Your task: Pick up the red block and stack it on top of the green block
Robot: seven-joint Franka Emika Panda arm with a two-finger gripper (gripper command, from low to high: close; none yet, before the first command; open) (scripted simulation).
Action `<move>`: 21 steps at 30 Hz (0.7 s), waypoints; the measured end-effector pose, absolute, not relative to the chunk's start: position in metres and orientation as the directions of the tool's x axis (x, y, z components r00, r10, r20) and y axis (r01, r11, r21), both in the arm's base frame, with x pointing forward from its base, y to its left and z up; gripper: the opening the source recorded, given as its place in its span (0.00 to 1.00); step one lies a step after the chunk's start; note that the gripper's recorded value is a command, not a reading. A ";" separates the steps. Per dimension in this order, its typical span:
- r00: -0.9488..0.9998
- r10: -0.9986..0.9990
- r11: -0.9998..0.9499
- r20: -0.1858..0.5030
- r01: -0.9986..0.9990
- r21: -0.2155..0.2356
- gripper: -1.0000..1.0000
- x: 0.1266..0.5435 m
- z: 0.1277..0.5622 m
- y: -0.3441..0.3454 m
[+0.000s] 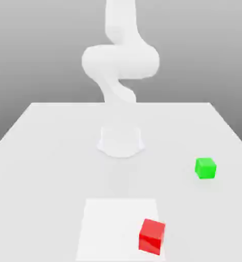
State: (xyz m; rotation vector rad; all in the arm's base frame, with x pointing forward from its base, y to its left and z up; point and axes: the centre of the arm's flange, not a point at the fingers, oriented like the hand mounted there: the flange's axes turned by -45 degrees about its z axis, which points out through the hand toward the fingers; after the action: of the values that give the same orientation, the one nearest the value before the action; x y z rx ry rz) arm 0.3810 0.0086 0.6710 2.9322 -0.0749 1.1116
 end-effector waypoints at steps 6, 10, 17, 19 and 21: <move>0.848 -0.118 -0.991 0.517 -0.130 -0.012 0.50 0.447 0.562 0.025; 0.895 -0.167 -0.984 0.414 -0.180 -0.009 0.50 0.473 0.484 0.034; 0.942 -0.254 -0.966 0.221 -0.260 -0.004 0.50 0.486 0.347 0.050; 0.947 -0.276 -0.960 0.163 -0.280 -0.003 0.50 0.482 0.308 0.057; 0.948 -0.300 -0.953 0.105 -0.301 -0.002 0.50 0.475 0.271 0.063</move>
State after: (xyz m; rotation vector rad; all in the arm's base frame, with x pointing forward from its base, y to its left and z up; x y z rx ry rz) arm 0.4746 0.0625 0.2713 3.0870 -0.4766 0.1624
